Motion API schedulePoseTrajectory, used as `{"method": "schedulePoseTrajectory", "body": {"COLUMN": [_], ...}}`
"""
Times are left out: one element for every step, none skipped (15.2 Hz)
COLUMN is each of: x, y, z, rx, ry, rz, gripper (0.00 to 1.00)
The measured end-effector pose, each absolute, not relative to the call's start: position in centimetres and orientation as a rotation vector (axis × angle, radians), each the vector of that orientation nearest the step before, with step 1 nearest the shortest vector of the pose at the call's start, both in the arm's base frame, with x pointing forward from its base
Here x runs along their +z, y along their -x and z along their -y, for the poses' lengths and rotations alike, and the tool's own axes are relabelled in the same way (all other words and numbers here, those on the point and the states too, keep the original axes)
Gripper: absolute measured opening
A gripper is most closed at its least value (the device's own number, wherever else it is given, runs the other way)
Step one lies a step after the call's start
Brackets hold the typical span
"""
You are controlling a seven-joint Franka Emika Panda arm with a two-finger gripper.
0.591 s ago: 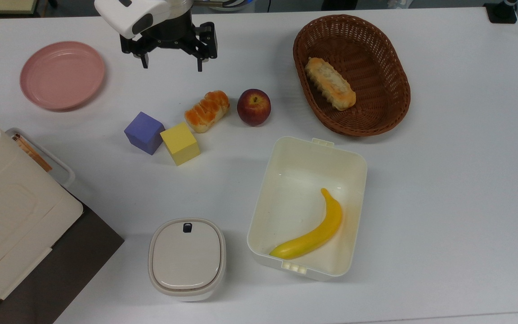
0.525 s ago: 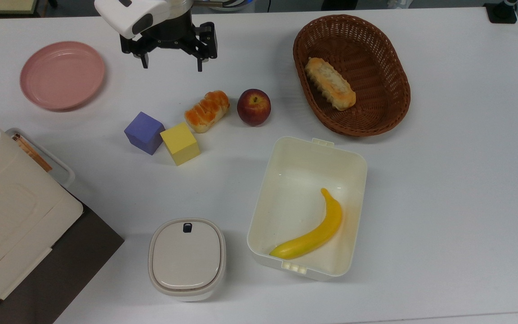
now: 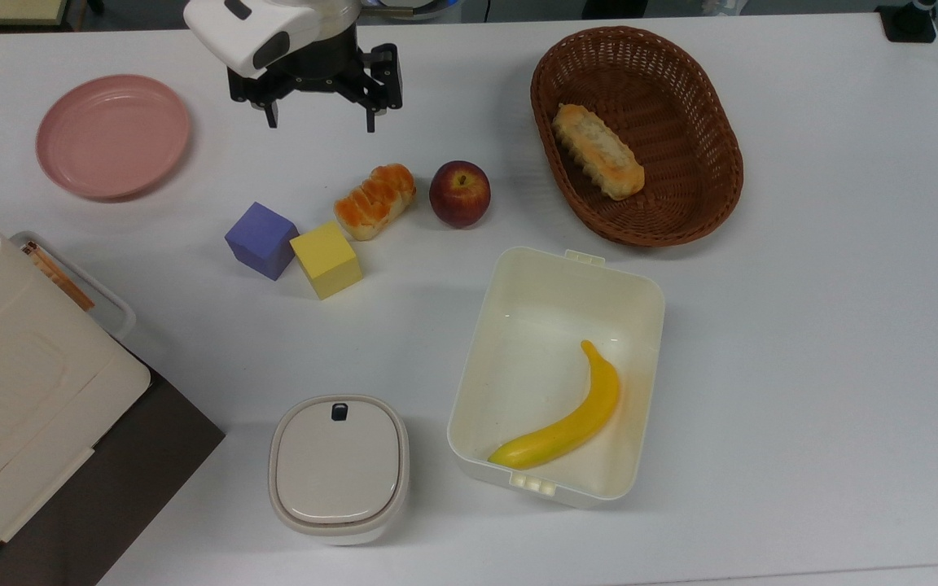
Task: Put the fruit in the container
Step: 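Move the open gripper over the red apple and lower it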
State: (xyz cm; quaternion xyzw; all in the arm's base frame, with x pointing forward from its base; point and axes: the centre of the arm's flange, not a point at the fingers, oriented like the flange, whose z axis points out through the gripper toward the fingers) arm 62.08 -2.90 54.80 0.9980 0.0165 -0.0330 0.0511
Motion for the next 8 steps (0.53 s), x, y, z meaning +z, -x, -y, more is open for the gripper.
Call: {"method": "schedulePoseTrajectory", "body": {"x": [54.7,54.4,54.0,53.6,53.2,52.8,52.4,52.1], "y": [-62.1,-62.1,-62.0,-62.0,-62.0,-61.9,-61.9,-62.0], "z": [2.8,2.5,2.0,1.3,0.6,0.0,-0.4,-0.6], "rx": [-0.104,-0.113,-0.126,-0.142,-0.154,-0.165,-0.176,-0.187], "ry": [-3.037,-3.037,-3.036,-3.035,-3.033,-3.032,-3.03,-3.028], "rz": [-0.055,-0.063,-0.079,-0.098,-0.116,-0.133,-0.159,-0.198], "gripper": [1.0,1.0,1.0,1.0,1.0,1.0,1.0,1.0]}}
